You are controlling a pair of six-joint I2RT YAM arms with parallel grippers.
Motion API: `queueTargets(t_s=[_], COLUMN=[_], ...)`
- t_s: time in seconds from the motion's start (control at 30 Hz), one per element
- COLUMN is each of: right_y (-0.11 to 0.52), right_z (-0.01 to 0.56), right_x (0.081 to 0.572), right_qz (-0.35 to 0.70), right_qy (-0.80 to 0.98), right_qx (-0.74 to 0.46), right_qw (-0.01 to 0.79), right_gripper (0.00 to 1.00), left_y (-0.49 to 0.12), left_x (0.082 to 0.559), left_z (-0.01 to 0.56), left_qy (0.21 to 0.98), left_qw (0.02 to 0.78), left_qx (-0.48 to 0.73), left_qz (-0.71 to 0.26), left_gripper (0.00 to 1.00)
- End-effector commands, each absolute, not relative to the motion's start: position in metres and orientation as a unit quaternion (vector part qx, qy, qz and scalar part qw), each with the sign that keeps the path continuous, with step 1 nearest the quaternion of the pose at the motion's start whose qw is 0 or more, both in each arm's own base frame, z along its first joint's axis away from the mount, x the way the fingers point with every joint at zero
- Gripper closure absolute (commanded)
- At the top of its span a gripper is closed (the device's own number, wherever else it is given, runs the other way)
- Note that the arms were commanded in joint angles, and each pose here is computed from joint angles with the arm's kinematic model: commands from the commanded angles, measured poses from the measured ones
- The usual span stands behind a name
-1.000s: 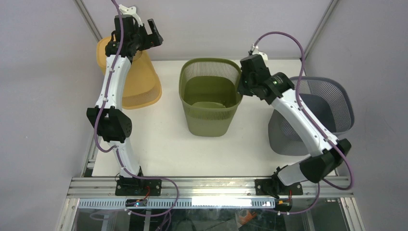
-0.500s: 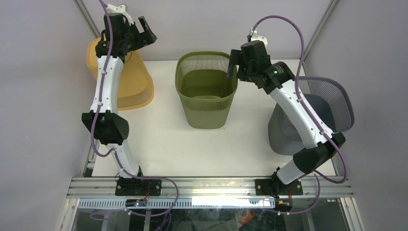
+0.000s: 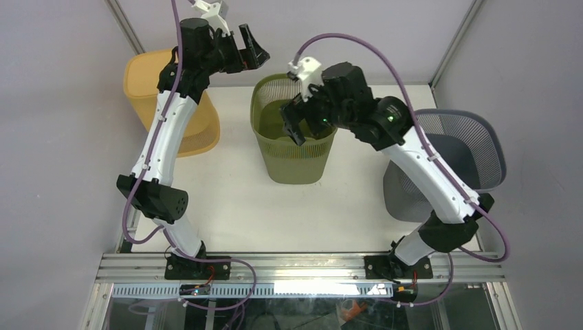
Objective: Turn the large container upside down
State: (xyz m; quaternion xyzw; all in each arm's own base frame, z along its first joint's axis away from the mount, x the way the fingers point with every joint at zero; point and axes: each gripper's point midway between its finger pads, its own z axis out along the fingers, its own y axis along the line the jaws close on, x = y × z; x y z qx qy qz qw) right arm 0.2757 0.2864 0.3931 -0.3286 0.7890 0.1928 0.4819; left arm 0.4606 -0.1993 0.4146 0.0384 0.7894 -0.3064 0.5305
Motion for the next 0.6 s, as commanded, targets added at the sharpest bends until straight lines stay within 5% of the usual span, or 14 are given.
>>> queueTargets(t_s=[0.0,0.13,0.43,0.5,0.57], right_y=[0.319,0.329,0.326,0.327,0.326], right_z=[0.379,0.346,0.316,0.313,0.314], right_x=[0.266,0.272,0.269,0.268,0.273], right_qz=[0.192,0.169,0.153,0.156,0.150], right_qy=[0.734,0.740,0.760,0.763,0.781], right_qx=[-0.466,-0.513,-0.528,-0.526,-0.499], right_qw=[0.455,0.401,0.346,0.341,0.343], right_gripper=[0.01,0.06,0.52,0.66,1.00], left_y=[-0.184,-0.156,-0.116,-0.118,-0.114], left_x=[0.454,0.461,0.458,0.458,0.458], left_z=[0.455,0.454,0.452,0.451,0.452], left_qy=[0.754,0.753,0.750,0.751,0.750], left_qw=[0.575,0.574,0.575,0.573,0.578], left_qx=[0.018,-0.019,-0.051,-0.048,-0.045], left_qz=[-0.318,-0.321,-0.323,-0.325,-0.318], left_gripper=[0.01,0.01,0.01,0.01,0.01])
